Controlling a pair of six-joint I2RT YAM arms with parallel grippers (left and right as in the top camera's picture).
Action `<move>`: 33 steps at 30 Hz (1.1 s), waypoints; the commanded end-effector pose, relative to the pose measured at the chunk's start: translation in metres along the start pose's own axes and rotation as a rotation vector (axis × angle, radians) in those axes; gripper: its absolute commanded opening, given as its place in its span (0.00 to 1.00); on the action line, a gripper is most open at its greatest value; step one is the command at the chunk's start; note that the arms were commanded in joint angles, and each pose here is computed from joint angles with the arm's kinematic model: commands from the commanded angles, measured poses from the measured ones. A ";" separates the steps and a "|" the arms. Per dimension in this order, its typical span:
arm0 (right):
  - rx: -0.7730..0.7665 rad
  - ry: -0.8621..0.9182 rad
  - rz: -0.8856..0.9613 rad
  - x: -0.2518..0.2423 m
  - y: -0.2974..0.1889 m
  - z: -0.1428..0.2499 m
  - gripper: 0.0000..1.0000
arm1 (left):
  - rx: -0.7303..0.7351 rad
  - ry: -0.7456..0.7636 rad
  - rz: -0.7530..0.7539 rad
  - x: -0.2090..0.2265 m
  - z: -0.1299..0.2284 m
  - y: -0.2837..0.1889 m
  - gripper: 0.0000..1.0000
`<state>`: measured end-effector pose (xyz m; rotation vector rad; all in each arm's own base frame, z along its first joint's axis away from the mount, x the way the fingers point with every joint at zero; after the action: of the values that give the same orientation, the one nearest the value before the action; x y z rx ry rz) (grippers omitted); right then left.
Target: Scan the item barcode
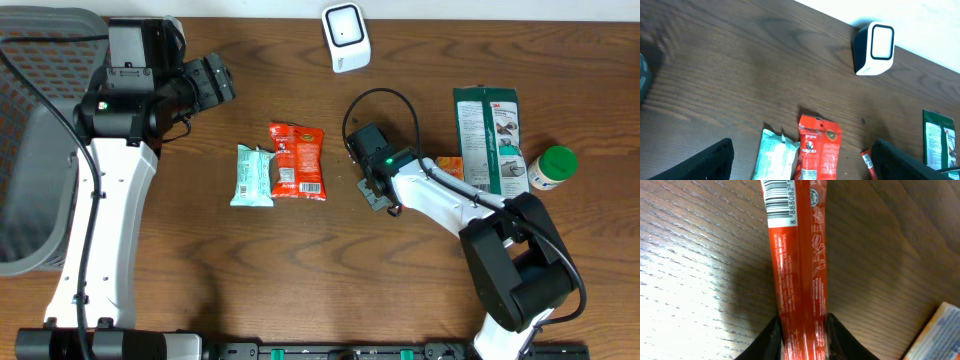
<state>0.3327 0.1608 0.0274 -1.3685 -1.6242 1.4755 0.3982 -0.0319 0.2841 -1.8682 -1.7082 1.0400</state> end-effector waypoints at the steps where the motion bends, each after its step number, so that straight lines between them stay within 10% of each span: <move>1: 0.122 -0.012 -0.062 0.013 0.024 0.030 0.25 | -0.010 0.007 -0.002 0.001 -0.002 -0.004 0.88; 14: -0.030 0.011 -0.109 0.007 -0.037 -0.018 0.43 | -0.010 0.007 -0.002 0.001 -0.002 -0.004 0.88; 33: -0.006 -0.013 -0.018 0.002 0.005 0.000 0.38 | -0.010 0.007 -0.002 0.001 -0.002 -0.004 0.88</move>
<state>0.3332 0.1690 0.0319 -1.3282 -1.6736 1.4303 0.3982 -0.0319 0.2841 -1.8682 -1.7082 1.0400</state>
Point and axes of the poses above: each gripper's point midway between its finger pads, its own y axis out along the fingers, its own x axis along the line the jaws close on, z = x × y, the point moved 3 cm from there along -y, back along the fingers, and after that the axes turned 10 degrees about y, right-handed, at the moved point
